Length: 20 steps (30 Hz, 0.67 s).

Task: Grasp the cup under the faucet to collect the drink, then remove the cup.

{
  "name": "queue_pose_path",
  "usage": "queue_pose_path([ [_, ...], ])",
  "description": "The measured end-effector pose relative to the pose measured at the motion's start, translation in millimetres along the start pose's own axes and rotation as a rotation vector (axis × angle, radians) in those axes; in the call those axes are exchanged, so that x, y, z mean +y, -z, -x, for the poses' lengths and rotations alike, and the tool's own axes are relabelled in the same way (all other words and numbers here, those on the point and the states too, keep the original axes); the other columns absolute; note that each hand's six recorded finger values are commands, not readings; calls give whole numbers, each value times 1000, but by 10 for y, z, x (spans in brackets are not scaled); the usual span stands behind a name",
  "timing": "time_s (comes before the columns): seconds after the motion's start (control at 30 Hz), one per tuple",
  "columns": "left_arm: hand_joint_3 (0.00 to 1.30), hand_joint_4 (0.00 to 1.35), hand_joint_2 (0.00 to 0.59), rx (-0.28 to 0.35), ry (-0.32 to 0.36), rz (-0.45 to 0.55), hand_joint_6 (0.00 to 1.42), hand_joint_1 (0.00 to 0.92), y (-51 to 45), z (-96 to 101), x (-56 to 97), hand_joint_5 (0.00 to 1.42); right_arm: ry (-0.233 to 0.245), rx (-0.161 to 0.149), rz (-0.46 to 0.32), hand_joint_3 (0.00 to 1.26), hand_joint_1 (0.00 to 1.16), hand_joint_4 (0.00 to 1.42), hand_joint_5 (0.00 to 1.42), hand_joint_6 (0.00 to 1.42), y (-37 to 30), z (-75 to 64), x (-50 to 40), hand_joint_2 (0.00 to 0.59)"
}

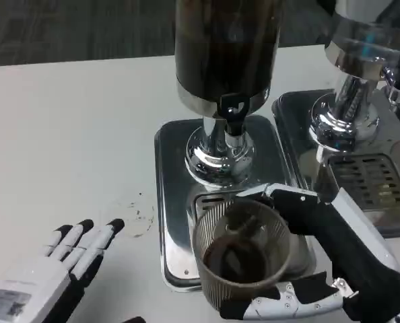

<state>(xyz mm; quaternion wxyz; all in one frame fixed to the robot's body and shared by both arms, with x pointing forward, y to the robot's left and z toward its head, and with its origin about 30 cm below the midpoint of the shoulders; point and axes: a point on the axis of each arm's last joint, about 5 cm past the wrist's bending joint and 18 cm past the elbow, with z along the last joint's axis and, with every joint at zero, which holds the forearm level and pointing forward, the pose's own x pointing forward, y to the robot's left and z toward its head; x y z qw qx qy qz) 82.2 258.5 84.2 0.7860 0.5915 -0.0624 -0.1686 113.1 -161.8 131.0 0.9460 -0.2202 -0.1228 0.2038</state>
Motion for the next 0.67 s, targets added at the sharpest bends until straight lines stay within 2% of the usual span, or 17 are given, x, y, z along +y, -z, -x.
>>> queue_pose_path([
  [0.1,0,0,108,12,-7,9,0,0,-41,13,-19,0,-1,-1,5,705,924,817,864,943,-22,32,-27,105],
  [0.3,0,0,102,7,-30,13,0,0,-104,-13,-12,0,5,5,-21,705,923,824,864,943,-12,56,-51,105],
  [0.67,0,0,102,22,-32,16,0,0,-131,5,-16,0,12,8,-35,711,931,827,864,943,-6,71,-59,112],
])
